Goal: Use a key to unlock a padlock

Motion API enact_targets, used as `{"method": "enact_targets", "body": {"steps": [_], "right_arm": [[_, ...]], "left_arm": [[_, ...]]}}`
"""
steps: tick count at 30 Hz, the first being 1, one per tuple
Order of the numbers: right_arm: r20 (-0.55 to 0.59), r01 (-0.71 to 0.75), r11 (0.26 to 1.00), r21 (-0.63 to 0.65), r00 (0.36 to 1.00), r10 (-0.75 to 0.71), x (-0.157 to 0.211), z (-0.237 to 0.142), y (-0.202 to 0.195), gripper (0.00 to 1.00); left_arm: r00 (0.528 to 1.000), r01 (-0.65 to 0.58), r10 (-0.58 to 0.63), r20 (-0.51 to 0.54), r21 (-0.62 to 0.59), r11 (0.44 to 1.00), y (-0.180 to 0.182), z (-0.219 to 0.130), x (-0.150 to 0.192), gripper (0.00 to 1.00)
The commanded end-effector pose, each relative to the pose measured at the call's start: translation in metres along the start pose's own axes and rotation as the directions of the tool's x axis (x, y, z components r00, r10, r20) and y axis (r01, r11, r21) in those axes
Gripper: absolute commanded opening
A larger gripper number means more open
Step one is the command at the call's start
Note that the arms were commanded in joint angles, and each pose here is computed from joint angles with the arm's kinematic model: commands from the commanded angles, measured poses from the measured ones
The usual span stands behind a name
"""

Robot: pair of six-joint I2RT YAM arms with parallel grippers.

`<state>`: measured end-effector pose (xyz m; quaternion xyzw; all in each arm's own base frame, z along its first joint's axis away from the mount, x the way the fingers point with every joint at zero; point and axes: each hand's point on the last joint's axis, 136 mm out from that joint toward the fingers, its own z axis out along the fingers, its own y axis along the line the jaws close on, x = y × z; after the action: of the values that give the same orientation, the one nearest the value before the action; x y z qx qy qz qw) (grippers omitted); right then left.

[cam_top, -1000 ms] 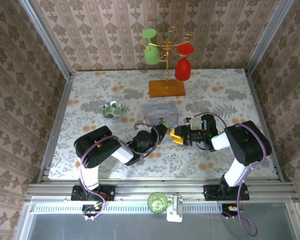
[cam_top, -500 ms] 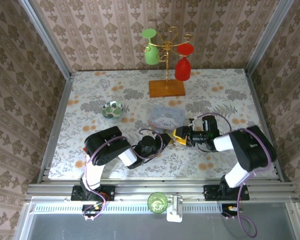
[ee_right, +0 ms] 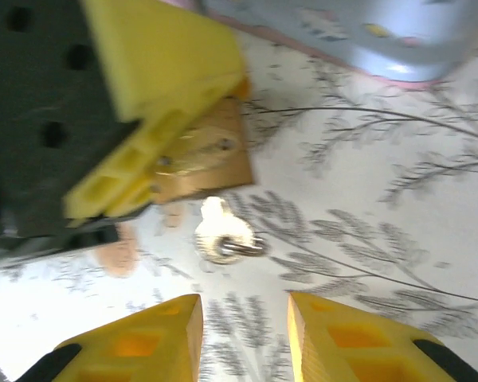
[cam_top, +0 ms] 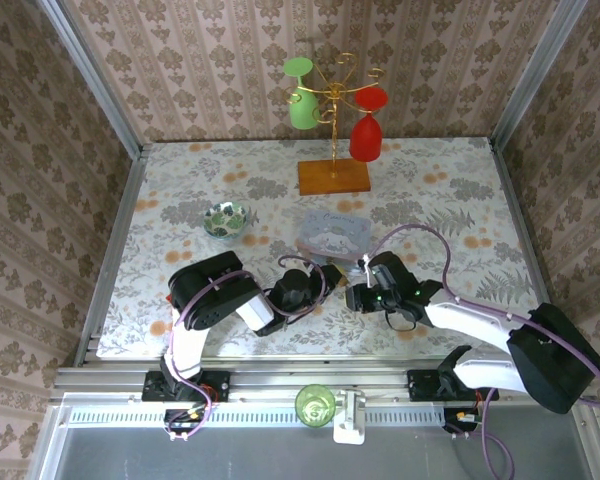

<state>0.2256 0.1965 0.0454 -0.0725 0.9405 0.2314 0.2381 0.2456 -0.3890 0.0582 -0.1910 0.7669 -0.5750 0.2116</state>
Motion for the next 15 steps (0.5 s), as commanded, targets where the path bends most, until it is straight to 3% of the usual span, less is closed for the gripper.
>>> {"method": "enact_targets", "body": {"steps": [1,4,7,15], "right_arm": [[0.080,0.018,0.993,0.114,0.996,-0.027,-0.008,-0.013,-0.019,0.35],[0.076,0.031,0.993,0.111,0.996,-0.040,-0.008,-0.016,-0.019,0.28],[0.030,0.065,0.998,0.025,0.997,-0.066,-0.003,-0.002,-0.003,0.20],[0.037,0.106,0.994,-0.032,0.994,-0.105,-0.012,0.011,0.011,0.16]], "left_arm": [[1.000,-0.011,0.011,-0.001,0.074,0.997,-0.024,-0.005,-0.002,0.00],[1.000,-0.011,0.012,-0.003,0.078,0.997,-0.026,-0.005,-0.002,0.00],[1.000,0.006,-0.004,-0.018,0.090,0.996,-0.030,-0.002,0.002,0.00],[1.000,-0.001,0.004,-0.022,0.102,0.995,-0.036,-0.004,0.007,0.00]]}}
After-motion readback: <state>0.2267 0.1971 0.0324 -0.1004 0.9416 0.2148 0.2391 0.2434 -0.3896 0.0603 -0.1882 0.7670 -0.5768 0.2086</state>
